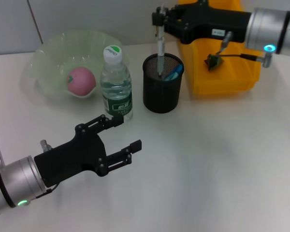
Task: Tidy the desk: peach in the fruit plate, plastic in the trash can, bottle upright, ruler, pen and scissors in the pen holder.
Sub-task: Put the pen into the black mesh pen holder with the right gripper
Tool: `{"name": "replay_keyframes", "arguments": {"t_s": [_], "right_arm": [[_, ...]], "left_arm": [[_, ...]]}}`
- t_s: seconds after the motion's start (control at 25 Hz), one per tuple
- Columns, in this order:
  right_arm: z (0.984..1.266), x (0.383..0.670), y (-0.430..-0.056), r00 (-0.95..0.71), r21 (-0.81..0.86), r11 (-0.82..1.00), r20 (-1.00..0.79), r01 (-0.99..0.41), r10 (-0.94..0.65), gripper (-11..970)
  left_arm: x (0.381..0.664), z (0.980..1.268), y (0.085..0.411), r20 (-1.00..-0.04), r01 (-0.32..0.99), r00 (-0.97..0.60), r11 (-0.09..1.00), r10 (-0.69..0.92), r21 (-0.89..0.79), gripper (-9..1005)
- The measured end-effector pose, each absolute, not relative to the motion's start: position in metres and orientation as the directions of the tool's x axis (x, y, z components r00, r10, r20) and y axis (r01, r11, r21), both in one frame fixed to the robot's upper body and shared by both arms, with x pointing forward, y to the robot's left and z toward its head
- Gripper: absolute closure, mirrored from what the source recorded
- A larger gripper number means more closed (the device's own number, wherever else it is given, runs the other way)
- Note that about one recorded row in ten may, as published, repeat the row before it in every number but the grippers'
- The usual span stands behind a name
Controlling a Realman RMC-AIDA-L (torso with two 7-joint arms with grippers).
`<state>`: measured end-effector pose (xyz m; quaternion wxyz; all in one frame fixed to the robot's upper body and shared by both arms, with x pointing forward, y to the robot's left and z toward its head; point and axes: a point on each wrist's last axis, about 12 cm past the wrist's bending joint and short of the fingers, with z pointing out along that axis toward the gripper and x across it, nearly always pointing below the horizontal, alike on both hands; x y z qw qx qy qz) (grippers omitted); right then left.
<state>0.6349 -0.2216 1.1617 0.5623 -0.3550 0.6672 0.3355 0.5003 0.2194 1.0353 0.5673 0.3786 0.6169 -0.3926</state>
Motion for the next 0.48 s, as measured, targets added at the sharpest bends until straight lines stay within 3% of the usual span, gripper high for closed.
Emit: {"name": "replay_keyframes", "arguments": {"t_s": [0.48], "right_arm": [[1.149, 0.645, -0.204, -0.129, 0.014, 0.552, -0.977, -0.834, -0.170, 728]], "left_arm": [[0.500, 1.034, 0.219, -0.997, 0.914, -0.074, 0.401, 0.029, -0.057, 257]]}}
